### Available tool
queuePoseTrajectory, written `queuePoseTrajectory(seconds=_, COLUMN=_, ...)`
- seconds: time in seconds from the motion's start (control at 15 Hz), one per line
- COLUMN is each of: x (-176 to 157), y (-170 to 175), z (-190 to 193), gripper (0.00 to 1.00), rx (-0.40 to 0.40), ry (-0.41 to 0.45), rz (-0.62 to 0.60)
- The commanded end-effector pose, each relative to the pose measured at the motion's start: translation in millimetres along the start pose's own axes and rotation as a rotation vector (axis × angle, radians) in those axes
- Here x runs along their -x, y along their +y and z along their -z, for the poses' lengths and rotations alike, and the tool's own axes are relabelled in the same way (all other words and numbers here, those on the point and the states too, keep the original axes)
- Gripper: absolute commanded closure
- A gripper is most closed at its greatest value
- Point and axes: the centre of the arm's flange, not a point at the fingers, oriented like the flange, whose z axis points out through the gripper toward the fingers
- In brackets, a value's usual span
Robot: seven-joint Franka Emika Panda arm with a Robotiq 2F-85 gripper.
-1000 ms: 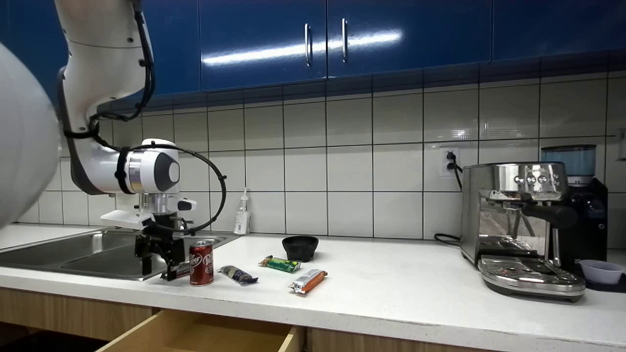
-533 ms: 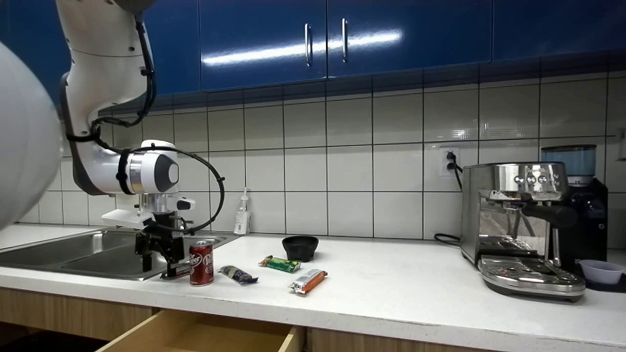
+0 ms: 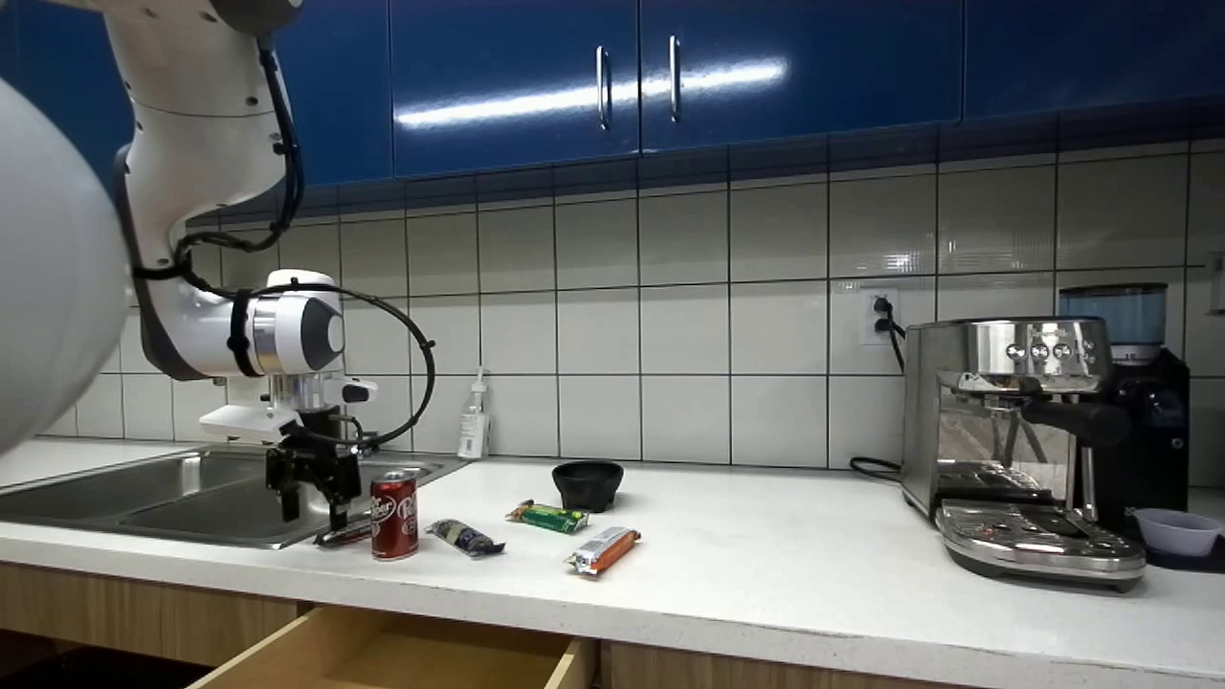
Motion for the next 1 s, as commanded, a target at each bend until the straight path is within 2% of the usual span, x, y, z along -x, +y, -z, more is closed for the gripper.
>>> queuePoseTrajectory(seconds=0.0, x=-13.8, y=-10.9, z=-3.0, gripper=0.00, rx=0.036, ry=0.008, rz=-0.016)
queuePoseTrajectory(seconds=0.93, x=-52.0, y=8.9, z=-30.7, gripper=0.00, rx=0.093, ry=0.007, rz=-0.074)
